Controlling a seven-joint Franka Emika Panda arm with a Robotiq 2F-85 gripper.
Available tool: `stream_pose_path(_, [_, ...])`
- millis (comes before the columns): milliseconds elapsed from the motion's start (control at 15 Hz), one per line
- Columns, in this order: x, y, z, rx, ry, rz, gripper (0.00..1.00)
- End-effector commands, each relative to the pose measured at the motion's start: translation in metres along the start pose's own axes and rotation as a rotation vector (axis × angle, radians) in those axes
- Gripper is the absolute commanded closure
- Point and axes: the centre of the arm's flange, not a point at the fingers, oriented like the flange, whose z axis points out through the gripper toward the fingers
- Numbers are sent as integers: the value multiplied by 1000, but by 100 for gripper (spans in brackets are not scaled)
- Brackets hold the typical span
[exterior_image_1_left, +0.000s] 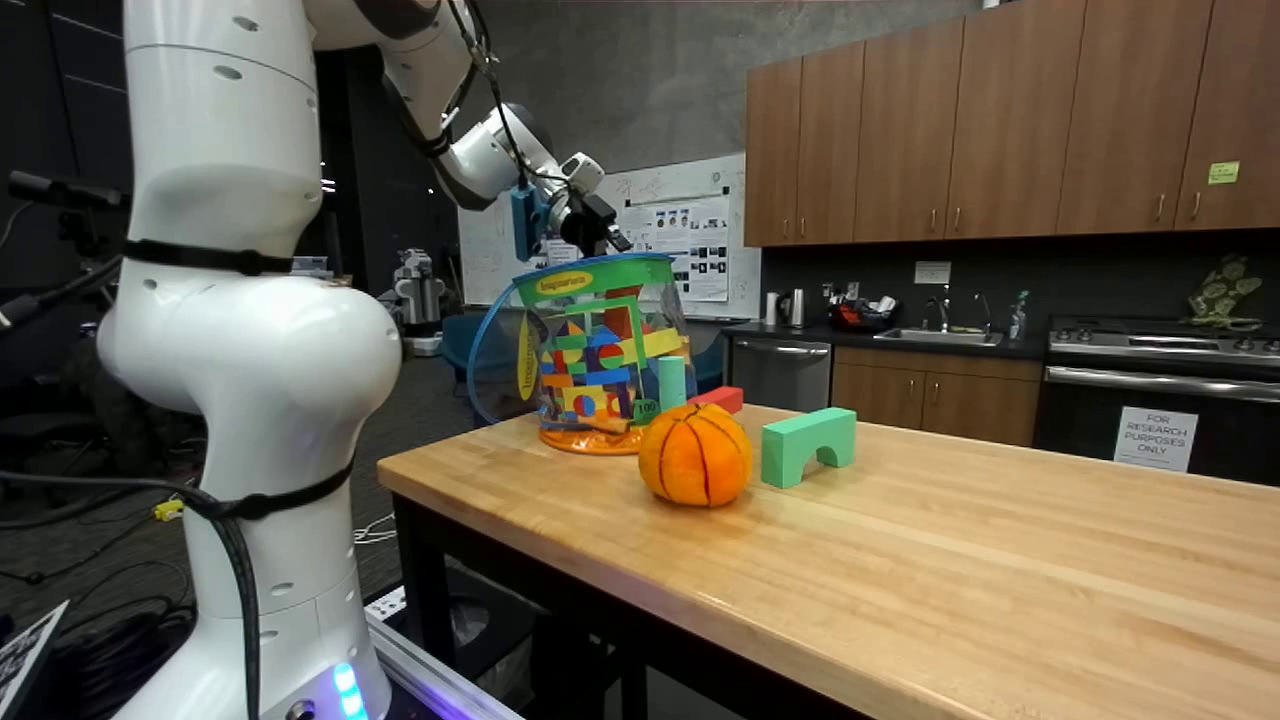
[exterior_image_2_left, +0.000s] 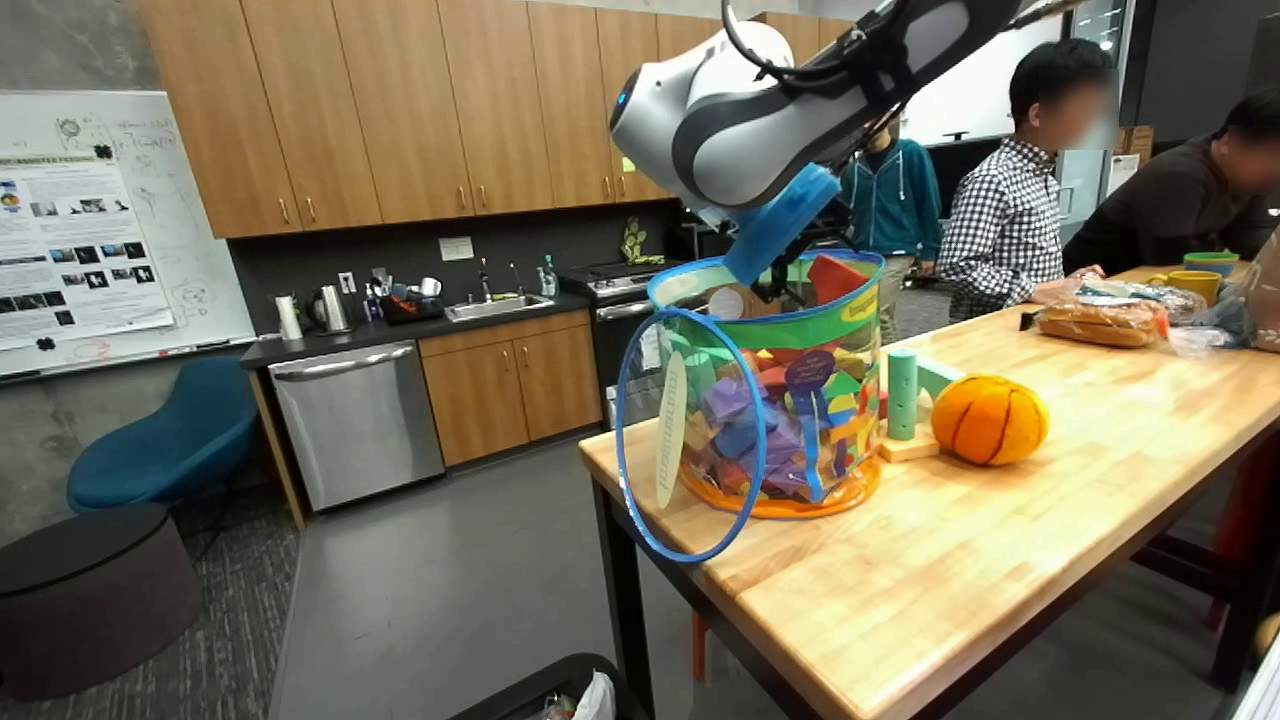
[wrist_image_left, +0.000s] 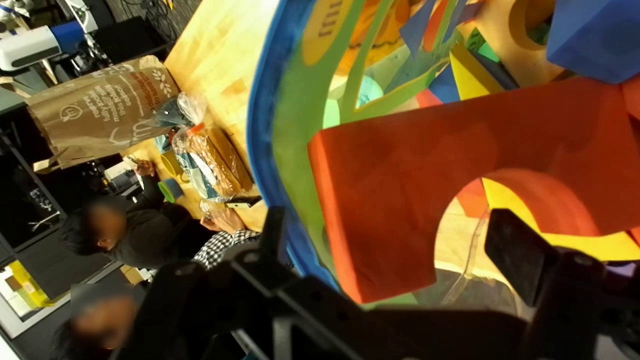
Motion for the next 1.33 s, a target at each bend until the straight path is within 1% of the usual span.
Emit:
stream_pose_path(0, [3,1,2,-25,16,49,0])
stream_pose_path(533, [14,10,21,-65,-3,103,0])
stream_pose_path(600, [15,12,23,-72,-5,100,25])
stream_pose_path(667, [16,14,25,-79,-6,101,26])
stream_pose_path(800, [19,16,26,-92,-2,102,39])
stream_pose_path(867, [20,17,26,-95,-2,102,47])
stream_pose_path(933, [20,17,27,-98,0,102,56])
stream_pose_path(1067, [20,18,26,-107,1,101,69])
stream_pose_path(1133, [19,17,27,-110,0,100,78])
stream_pose_path(1200, [19,17,27,-110,-1,99,81])
stream_pose_path(1267, [19,17,26,-111,-2,98,81])
